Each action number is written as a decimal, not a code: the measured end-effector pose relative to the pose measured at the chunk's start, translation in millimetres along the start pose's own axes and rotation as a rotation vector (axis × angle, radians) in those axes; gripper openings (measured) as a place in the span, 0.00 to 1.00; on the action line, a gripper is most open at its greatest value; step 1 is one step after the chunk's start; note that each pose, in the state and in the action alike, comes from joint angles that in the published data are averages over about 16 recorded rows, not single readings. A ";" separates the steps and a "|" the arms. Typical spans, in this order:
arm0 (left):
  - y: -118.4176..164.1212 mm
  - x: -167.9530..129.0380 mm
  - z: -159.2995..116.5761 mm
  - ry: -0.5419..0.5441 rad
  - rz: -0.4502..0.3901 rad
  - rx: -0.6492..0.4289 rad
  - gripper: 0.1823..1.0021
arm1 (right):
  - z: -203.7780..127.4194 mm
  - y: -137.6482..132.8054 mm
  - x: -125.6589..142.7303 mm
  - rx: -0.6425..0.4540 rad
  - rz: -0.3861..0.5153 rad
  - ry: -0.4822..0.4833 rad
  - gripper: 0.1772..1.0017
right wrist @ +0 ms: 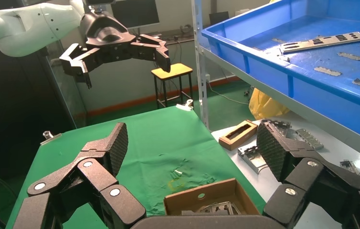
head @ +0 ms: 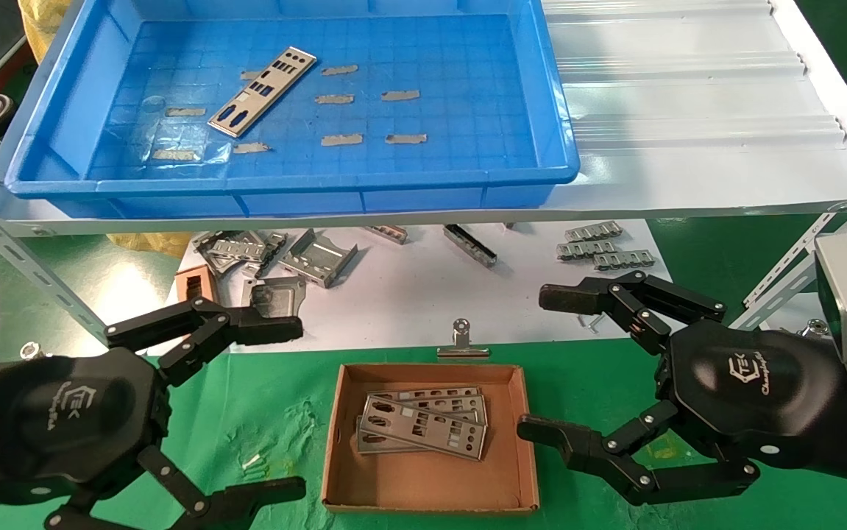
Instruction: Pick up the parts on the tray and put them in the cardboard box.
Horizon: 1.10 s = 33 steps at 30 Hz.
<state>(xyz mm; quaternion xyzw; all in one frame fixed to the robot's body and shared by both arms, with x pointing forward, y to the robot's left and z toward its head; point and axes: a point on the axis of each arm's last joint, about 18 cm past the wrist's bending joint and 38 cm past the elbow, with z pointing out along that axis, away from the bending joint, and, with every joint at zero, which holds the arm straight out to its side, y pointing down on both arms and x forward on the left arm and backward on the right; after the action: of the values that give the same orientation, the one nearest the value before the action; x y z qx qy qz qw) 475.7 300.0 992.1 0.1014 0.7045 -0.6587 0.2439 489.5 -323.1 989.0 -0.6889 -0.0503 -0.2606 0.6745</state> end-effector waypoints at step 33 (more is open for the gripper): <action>0.0 0.0 0.0 0.000 0.000 0.000 1.00 | 0.0 0.0 0.0 0.000 0.000 0.000 1.00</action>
<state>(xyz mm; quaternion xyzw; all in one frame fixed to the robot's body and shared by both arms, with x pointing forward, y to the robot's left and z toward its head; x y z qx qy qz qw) 475.7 300.0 992.1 0.1014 0.7045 -0.6587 0.2439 489.5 -323.1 989.0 -0.6889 -0.0503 -0.2606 0.6745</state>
